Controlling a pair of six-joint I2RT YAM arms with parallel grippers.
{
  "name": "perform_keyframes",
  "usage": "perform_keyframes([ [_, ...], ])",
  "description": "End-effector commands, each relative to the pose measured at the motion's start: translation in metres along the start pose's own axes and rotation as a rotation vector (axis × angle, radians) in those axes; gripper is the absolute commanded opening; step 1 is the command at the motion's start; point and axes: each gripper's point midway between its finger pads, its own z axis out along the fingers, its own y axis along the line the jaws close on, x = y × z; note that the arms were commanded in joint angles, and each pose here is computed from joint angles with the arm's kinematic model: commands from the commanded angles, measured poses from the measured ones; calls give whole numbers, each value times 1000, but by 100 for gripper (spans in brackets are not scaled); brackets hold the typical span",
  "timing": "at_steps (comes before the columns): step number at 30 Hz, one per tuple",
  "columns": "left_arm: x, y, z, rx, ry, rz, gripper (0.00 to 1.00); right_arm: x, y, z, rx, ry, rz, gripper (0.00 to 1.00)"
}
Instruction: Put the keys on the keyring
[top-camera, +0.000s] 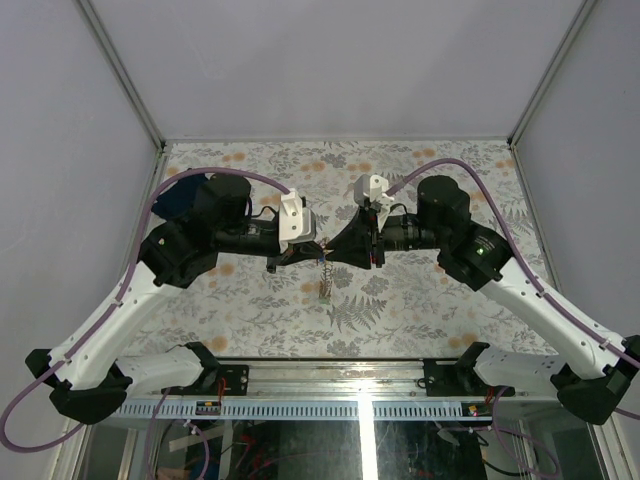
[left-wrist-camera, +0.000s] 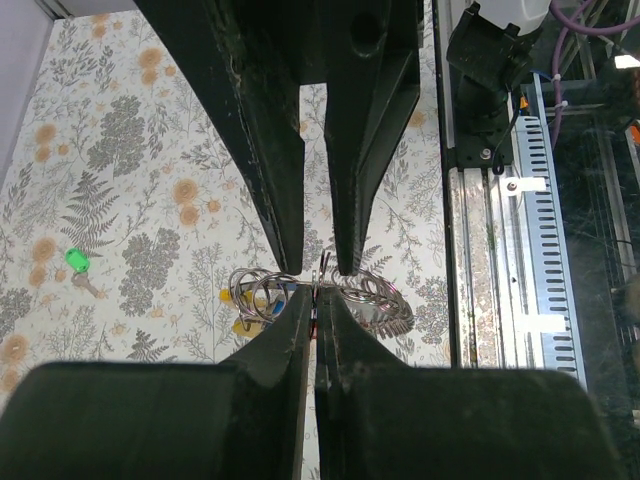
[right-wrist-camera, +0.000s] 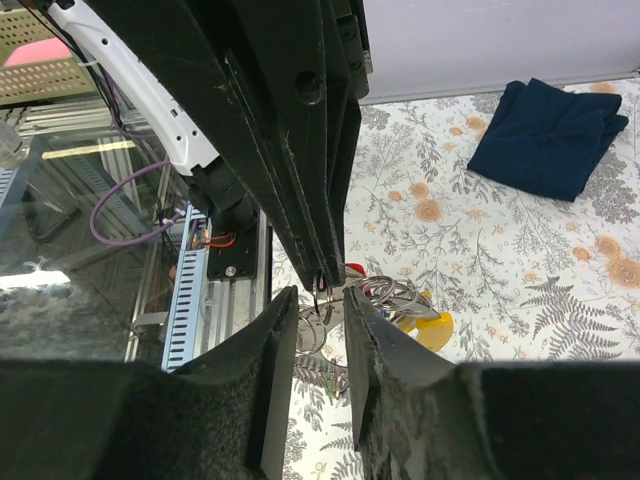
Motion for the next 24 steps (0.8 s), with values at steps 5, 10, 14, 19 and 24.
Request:
perform_keyframes([
  [5, -20, 5, -5, -29, -44, 60, 0, -20, 2, 1, -18, -34, -30, 24],
  [10, -21, 6, -5, -29, -45, 62, 0, -17, 0, 2, -17, -29, -26, 23],
  [14, -22, 5, -5, -28, -46, 63, 0, -18, 2, 2, -26, -30, -23, 6],
  [19, -24, 4, -7, -32, -54, 68, 0, -23, 2, -2, -8, -42, -53, 0],
  [24, -33, 0, -12, -40, -112, 89, 10, -37, 12, -12, -12, -107, -109, 0],
])
